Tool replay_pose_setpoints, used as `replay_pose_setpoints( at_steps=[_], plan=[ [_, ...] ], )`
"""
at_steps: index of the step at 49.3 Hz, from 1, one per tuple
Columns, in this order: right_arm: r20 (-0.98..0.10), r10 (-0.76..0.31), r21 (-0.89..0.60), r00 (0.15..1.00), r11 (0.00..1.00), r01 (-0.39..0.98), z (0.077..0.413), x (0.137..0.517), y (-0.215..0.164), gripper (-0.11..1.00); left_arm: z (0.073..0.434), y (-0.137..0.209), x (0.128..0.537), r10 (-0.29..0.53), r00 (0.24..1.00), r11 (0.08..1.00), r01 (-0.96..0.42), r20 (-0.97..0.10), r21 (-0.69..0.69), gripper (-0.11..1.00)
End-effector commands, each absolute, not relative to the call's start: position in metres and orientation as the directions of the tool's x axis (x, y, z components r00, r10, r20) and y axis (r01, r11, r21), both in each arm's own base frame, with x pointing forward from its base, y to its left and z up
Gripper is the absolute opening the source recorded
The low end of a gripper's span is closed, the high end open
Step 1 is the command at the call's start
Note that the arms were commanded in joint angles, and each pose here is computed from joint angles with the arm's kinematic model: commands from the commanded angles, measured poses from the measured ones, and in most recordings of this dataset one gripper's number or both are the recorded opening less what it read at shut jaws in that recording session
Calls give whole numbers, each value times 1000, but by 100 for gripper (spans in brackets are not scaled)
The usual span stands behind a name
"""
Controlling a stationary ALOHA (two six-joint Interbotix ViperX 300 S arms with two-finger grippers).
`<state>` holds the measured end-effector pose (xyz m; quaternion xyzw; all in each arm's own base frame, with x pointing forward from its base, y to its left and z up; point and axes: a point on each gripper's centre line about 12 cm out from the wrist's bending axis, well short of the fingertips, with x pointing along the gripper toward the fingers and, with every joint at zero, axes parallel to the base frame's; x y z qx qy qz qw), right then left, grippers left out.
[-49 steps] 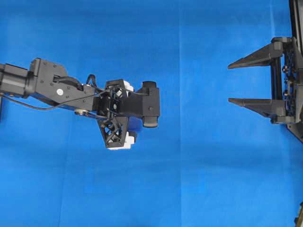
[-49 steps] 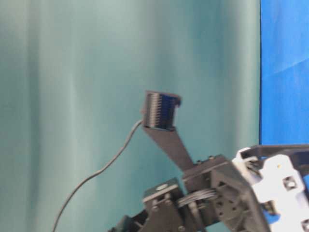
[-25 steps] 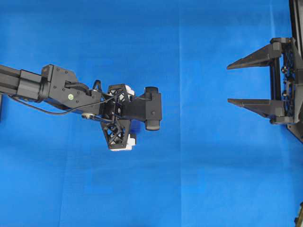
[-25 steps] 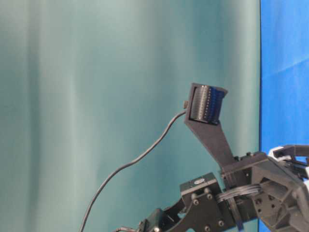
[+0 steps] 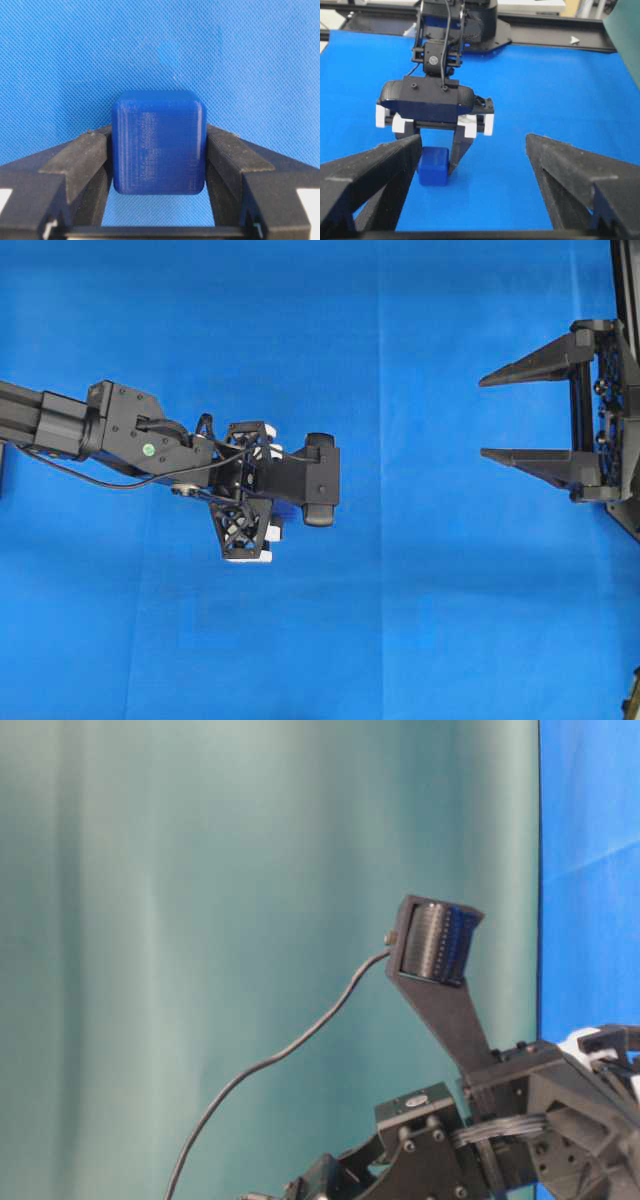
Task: Handover the blue block to the right arm after grasping it with the left arm, then place it in the designated position.
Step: 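Lower the left gripper around the blue cube and close it, then lift the blue cube upward with the left gripper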
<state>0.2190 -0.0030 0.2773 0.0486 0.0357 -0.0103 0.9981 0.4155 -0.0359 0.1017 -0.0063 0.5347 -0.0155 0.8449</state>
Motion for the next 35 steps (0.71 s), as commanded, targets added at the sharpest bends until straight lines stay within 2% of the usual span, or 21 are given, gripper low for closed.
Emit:
replay_pose_setpoints(
  at_steps=[1, 11, 18, 35],
  plan=[
    [-48, -20, 100, 999, 995, 24, 285, 221, -3, 98, 113, -37, 421, -35, 457, 999, 21, -889, -28, 46],
    [-46, -20, 101, 999, 995, 24, 285, 221, -3, 98, 116, -37, 421, -35, 461, 999, 20, -887, -29, 46],
    [-45, -20, 101, 999, 995, 24, 286, 221, -3, 98, 132, -37, 420, -36, 475, 999, 21, -879, -30, 46],
    [-46, -20, 101, 999, 995, 24, 286, 221, -3, 98, 215, -43, 413, -45, 504, 999, 37, -862, -31, 46]
  ],
)
